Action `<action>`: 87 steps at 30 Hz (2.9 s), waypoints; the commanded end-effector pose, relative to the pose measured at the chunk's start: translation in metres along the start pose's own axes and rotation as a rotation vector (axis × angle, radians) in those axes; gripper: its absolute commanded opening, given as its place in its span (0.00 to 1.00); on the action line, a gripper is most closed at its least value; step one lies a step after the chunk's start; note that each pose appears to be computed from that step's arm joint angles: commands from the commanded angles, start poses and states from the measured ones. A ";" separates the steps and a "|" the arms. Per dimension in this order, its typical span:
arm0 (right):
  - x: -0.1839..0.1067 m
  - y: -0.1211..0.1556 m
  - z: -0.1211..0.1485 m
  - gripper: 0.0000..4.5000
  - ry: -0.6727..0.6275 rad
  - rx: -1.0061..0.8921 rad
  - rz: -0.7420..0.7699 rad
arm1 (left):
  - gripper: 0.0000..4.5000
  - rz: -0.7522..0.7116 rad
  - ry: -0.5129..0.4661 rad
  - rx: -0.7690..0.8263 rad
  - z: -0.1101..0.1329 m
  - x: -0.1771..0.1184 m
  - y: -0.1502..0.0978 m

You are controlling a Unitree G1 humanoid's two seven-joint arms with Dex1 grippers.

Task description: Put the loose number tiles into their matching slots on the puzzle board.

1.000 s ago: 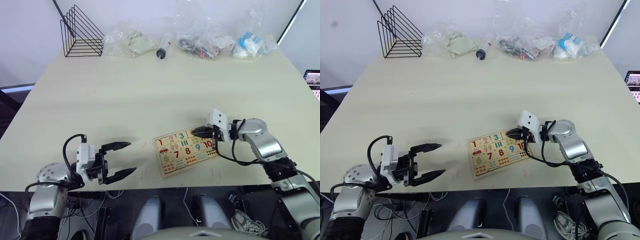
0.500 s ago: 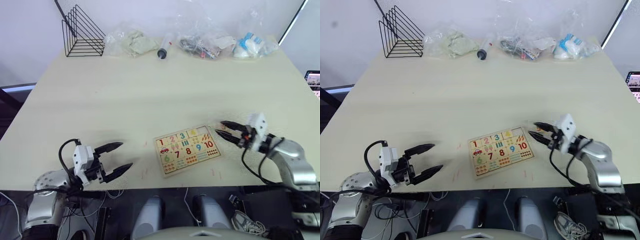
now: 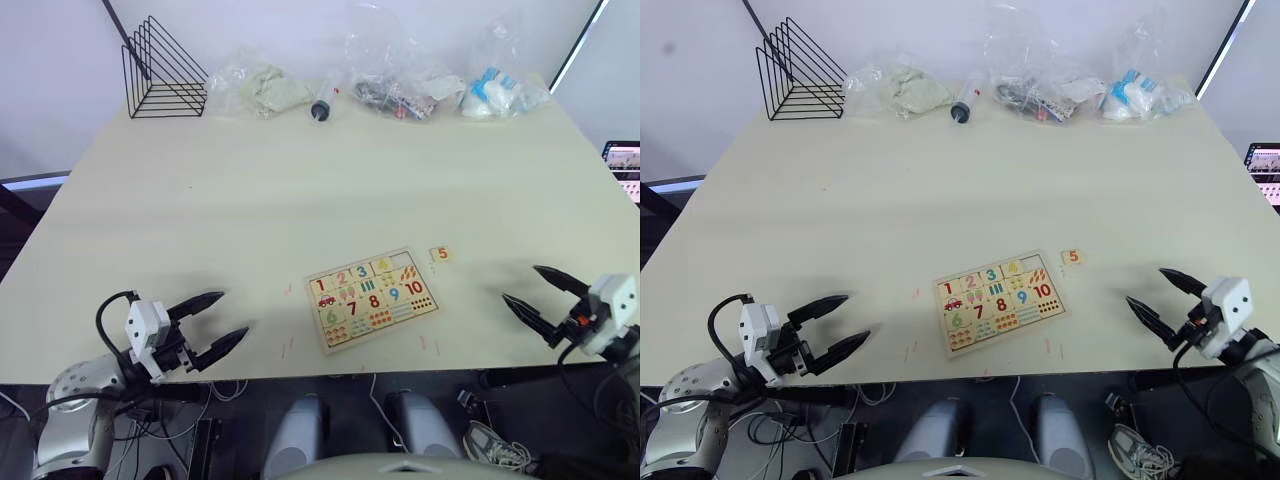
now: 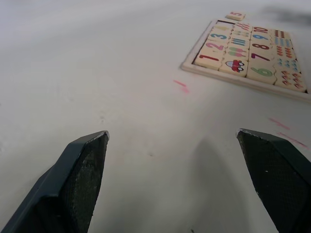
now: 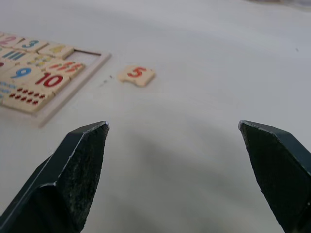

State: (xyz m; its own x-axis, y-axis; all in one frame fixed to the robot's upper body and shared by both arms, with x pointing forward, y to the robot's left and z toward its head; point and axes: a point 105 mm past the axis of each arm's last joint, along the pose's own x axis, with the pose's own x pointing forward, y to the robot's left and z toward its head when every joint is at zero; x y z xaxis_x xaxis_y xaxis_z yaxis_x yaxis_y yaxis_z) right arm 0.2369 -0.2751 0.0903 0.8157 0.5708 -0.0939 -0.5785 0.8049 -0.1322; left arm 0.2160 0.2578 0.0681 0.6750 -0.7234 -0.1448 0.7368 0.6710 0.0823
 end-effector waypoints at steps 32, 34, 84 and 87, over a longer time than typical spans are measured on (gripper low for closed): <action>-0.019 -0.003 -0.003 1.00 -0.028 0.004 0.001 | 1.00 0.030 -0.029 0.040 0.029 -0.005 -0.006; -0.019 -0.004 -0.004 1.00 -0.028 0.004 0.003 | 1.00 0.027 -0.029 0.040 0.029 -0.005 -0.006; 0.145 0.001 0.045 1.00 0.279 -0.382 0.766 | 1.00 -0.468 -0.053 0.238 0.064 0.028 -0.007; 0.148 0.001 0.046 1.00 0.305 -0.408 0.795 | 1.00 -0.487 -0.058 0.235 0.064 0.028 -0.009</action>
State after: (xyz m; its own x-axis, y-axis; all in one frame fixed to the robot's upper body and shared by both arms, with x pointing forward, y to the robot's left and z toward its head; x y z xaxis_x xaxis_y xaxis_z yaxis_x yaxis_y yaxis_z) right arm 0.3560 -0.1804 0.1154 0.1792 0.8204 -0.5430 -0.9731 0.0666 -0.2205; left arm 0.2338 0.2213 0.1204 0.2670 -0.9483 -0.1715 0.9492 0.2281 0.2168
